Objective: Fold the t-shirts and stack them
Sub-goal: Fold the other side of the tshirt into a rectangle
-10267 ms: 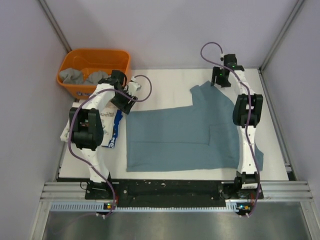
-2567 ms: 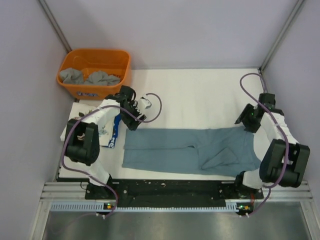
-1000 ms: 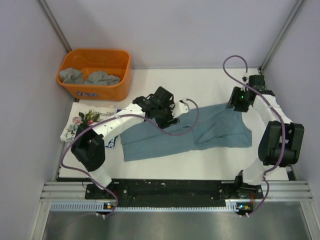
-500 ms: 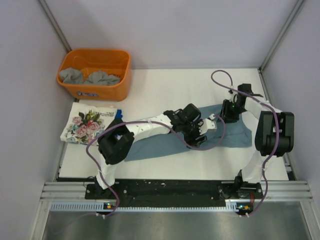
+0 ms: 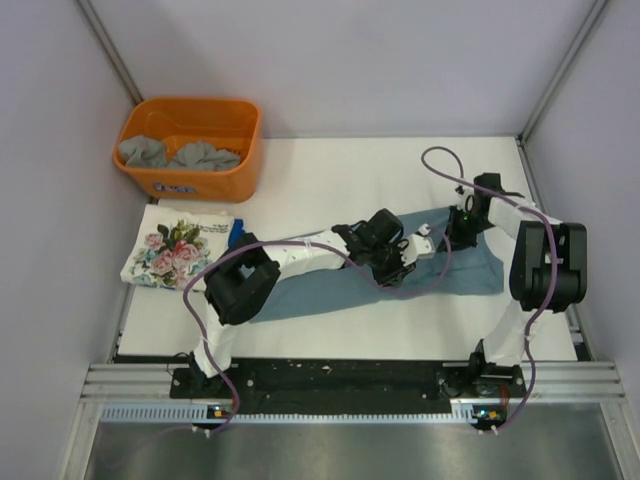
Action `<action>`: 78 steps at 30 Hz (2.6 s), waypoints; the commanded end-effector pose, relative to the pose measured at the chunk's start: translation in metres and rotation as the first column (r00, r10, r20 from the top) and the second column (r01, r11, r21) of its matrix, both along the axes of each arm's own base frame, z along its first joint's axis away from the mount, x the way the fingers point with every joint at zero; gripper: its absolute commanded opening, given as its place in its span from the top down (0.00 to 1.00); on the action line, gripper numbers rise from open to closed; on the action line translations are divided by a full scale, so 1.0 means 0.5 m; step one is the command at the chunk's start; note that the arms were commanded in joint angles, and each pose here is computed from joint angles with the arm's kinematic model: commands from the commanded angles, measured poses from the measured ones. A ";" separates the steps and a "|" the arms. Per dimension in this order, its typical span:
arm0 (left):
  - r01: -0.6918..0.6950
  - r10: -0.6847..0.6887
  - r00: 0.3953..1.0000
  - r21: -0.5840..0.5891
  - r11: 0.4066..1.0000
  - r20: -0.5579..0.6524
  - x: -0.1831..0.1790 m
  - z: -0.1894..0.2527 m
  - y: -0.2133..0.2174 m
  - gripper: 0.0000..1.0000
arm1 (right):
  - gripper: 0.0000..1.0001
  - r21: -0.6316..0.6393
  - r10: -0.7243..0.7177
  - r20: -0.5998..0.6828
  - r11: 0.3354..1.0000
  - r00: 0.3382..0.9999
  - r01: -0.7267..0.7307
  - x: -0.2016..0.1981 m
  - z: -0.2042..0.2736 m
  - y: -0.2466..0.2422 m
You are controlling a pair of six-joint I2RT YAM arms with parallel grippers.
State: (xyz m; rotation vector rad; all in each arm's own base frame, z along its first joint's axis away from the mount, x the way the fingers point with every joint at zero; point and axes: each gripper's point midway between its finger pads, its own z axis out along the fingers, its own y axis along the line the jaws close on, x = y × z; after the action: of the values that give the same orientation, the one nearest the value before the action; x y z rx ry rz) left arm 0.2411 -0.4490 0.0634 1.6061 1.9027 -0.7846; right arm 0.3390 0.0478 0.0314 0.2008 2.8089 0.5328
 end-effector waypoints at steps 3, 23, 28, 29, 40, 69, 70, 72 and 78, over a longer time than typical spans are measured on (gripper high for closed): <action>0.060 -0.062 0.995 -0.030 0.998 -0.080 -0.039 -0.009 -0.006 0.80 | 1.00 -0.076 -0.021 0.082 0.997 0.996 0.028 0.017 0.039 -0.024; -0.113 0.123 0.976 -0.061 0.992 0.182 0.145 0.075 -0.032 1.00 | 1.00 0.037 -0.236 0.318 0.971 0.918 0.237 0.037 0.102 -0.086; -0.184 0.197 0.948 -0.077 0.980 0.249 0.204 0.078 -0.036 1.00 | 1.00 0.101 -0.282 0.362 0.959 0.888 0.263 0.065 0.097 -0.087; -0.196 0.210 0.942 -0.080 0.977 0.262 0.216 0.078 -0.035 1.00 | 1.00 0.116 -0.281 0.373 0.960 0.884 0.256 0.069 0.098 -0.083; -0.295 0.313 0.887 -0.105 0.950 0.339 0.315 0.070 -0.016 1.00 | 1.00 0.081 -0.306 0.370 0.951 0.877 0.298 0.073 0.056 -0.101; -0.242 0.244 0.969 -0.029 0.970 0.046 0.221 -0.048 -0.005 0.56 | 0.94 -0.016 -0.333 0.359 0.932 0.872 0.363 0.074 0.047 -0.144; -0.239 0.240 0.968 -0.021 0.971 0.069 0.224 -0.052 -0.002 0.55 | 0.93 -0.046 -0.334 0.355 0.927 0.873 0.373 0.073 0.045 -0.155; -0.230 0.229 0.968 -0.006 0.973 0.104 0.226 -0.055 0.001 0.50 | 0.89 -0.100 -0.339 0.346 0.914 0.875 0.393 0.072 0.044 -0.177; -0.199 0.199 0.971 -0.007 0.980 0.133 0.223 -0.026 -0.010 0.35 | 0.69 -0.139 -0.329 0.367 0.905 0.870 0.401 0.066 0.094 -0.188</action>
State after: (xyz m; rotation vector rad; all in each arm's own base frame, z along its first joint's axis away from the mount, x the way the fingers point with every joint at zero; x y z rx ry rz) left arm 0.3435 -0.4462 0.0354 1.3821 2.0122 -0.6182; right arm 0.3626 -0.0300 0.0448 0.5538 2.4461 0.2582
